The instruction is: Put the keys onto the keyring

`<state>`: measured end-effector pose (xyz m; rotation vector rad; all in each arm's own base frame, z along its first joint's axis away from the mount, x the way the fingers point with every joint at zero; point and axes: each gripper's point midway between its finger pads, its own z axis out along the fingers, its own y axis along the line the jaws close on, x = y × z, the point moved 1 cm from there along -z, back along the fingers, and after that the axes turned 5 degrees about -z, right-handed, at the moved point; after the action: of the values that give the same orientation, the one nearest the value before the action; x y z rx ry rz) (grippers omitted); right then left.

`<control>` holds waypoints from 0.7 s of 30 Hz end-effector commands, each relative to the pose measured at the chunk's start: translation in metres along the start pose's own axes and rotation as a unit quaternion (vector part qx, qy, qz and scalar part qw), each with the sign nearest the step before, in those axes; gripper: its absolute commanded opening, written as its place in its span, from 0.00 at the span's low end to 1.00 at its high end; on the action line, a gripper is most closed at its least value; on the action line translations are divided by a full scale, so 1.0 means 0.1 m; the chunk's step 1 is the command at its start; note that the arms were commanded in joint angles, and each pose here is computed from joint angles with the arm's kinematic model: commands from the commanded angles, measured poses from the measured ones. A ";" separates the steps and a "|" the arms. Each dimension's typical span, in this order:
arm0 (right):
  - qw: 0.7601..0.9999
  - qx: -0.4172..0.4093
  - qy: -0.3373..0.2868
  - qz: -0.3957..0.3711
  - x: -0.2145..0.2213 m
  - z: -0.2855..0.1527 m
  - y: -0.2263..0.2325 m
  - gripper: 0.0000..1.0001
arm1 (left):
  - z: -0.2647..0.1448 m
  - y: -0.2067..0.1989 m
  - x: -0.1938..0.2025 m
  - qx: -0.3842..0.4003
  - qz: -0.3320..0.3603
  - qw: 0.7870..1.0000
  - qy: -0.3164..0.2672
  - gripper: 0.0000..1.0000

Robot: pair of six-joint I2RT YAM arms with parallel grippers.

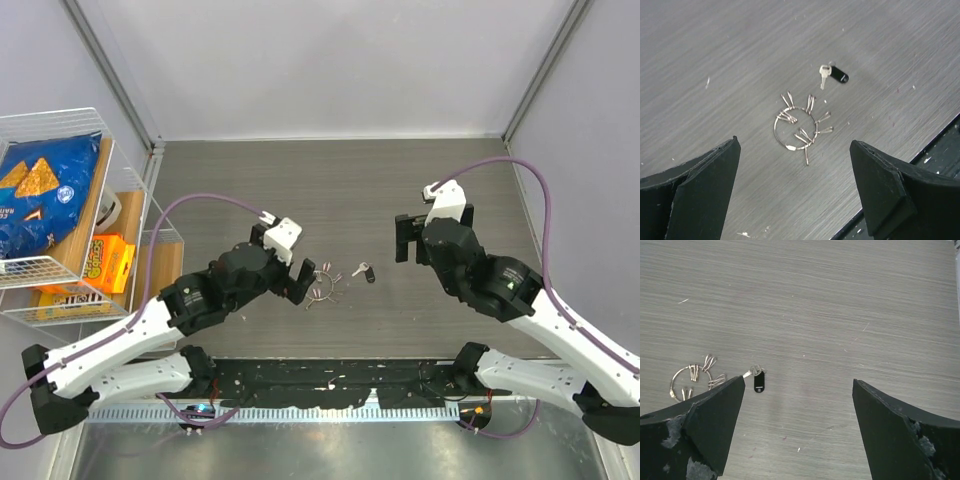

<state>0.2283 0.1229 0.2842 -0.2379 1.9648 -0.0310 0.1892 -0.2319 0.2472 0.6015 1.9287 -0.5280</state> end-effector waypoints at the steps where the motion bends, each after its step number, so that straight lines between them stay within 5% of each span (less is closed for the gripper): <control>1: 0.999 -0.034 0.007 -0.013 -0.09 -0.07 0.08 0.95 | 0.07 -0.04 0.15 0.007 -0.028 1.000 0.007 0.99; 10: 0.986 -0.142 0.073 -0.056 0.39 0.12 0.61 0.95 | 0.25 0.01 0.49 -0.029 -0.062 0.996 0.052 0.99; 21: 0.972 -0.189 0.131 -0.042 0.94 0.28 0.93 0.99 | 0.56 0.09 1.21 -0.081 -0.076 0.983 0.148 0.76</control>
<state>0.2030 0.1816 0.1741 -0.6179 2.2349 0.1695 0.1821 -0.2266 0.1232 0.5081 2.2755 -0.3811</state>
